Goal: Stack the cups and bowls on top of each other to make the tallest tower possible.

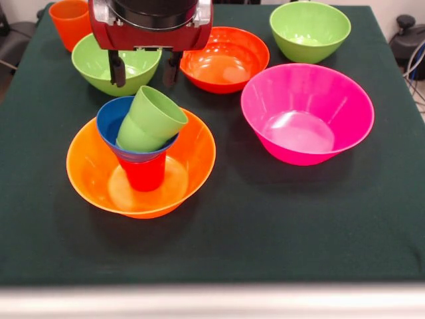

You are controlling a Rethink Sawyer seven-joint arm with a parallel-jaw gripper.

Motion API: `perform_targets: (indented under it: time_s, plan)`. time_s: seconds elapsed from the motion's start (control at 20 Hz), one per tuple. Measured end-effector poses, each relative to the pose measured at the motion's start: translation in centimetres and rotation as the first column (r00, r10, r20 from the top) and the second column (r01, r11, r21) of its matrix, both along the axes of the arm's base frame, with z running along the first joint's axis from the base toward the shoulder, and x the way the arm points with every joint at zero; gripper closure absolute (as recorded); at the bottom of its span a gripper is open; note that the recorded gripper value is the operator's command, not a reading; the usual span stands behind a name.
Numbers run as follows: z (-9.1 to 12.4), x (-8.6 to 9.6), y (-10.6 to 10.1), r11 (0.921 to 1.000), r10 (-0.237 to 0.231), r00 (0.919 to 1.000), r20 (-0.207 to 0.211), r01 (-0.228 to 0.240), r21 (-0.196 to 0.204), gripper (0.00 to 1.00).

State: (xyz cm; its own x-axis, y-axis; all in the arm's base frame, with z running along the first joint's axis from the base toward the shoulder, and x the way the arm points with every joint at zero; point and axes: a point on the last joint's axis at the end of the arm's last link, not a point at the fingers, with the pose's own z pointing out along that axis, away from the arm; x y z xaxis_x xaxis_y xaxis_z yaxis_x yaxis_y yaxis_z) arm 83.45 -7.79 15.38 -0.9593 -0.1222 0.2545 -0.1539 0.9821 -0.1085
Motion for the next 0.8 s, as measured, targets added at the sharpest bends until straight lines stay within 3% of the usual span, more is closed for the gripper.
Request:
perform_targets:
  time_s: [0.55, 0.8]
  plan:
    - [-0.8, 0.2, 0.8, 0.9993, 0.020, 0.9993, 0.032, -0.019, -0.031, 0.00]
    - [-0.8, 0.2, 1.8, 0.9993, 0.029, 0.9989, 0.036, -0.028, -0.026, 0.00]
